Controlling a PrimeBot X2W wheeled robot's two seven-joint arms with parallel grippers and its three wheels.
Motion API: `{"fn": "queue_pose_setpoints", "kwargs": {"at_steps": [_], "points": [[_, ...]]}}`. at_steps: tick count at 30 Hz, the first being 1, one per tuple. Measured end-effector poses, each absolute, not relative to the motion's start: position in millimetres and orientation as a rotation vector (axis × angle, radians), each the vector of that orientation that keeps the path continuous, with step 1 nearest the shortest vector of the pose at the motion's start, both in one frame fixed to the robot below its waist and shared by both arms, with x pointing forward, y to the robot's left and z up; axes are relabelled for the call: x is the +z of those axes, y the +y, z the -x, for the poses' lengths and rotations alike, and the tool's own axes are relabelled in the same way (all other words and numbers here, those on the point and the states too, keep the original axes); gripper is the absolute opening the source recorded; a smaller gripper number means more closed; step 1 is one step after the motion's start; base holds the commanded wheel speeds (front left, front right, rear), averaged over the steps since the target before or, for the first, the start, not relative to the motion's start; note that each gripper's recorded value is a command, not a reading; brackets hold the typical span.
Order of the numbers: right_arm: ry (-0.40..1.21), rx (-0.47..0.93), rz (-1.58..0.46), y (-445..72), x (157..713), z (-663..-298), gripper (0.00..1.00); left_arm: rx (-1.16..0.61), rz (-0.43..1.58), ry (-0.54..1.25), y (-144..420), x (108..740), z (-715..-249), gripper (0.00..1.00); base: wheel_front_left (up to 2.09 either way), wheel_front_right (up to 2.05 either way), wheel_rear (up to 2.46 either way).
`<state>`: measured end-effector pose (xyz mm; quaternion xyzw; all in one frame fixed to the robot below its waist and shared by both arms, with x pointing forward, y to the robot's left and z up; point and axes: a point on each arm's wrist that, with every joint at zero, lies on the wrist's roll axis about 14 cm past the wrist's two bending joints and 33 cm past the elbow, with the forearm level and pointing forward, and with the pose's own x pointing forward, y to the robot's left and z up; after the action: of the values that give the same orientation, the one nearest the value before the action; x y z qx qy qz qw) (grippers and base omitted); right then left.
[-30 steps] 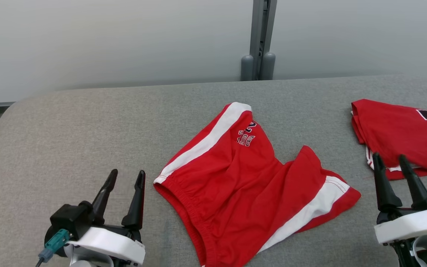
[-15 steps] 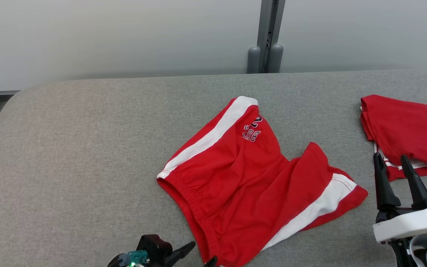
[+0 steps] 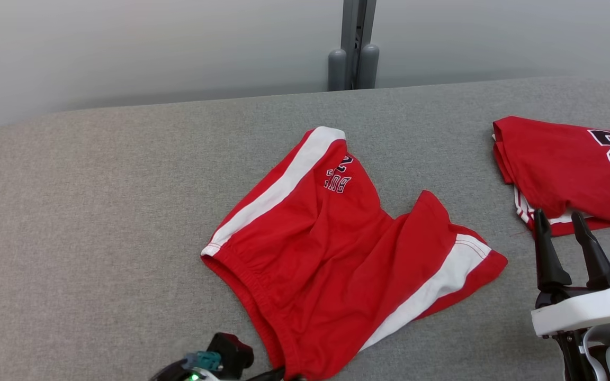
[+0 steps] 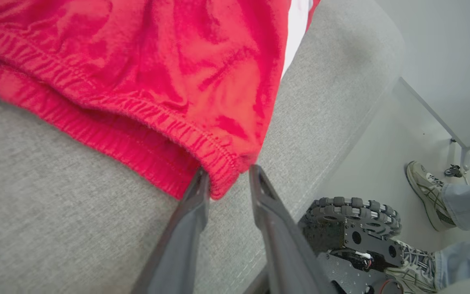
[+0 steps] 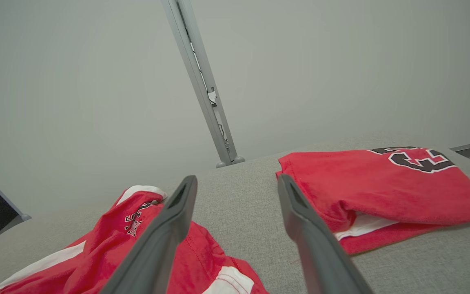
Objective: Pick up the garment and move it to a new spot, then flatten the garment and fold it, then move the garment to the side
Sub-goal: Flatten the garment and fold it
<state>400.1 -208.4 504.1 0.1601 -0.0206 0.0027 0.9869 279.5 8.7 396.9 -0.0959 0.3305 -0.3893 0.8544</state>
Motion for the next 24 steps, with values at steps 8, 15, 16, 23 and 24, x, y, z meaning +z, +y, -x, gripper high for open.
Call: {"fn": "queue_pose_setpoints", "kwargs": {"at_steps": [8,15,16,23,24], "points": [[-0.034,0.002,-0.326,-207.6,500.0,-400.1,1.00,-0.657,0.208,0.581,50.2,409.1,-327.1,0.00,0.00,0.00,0.00],[-0.026,0.013,-0.328,-203.1,498.4,-399.3,1.00,-0.503,0.158,0.567,101.7,405.7,-347.6,0.00,0.00,0.00,0.00],[-0.026,0.014,-0.328,-202.7,498.7,-399.3,1.00,-0.479,0.150,0.555,107.9,406.9,-351.0,0.00,0.00,0.00,0.00],[-0.021,0.026,-0.325,-199.4,499.6,-399.2,1.00,-0.471,0.182,0.550,107.1,410.0,-347.9,1.00,0.00,0.00,0.00],[-0.017,0.029,-0.324,-198.3,499.6,-399.0,1.00,-0.474,0.194,0.540,105.0,412.6,-347.1,1.00,0.00,0.00,0.00]]}}
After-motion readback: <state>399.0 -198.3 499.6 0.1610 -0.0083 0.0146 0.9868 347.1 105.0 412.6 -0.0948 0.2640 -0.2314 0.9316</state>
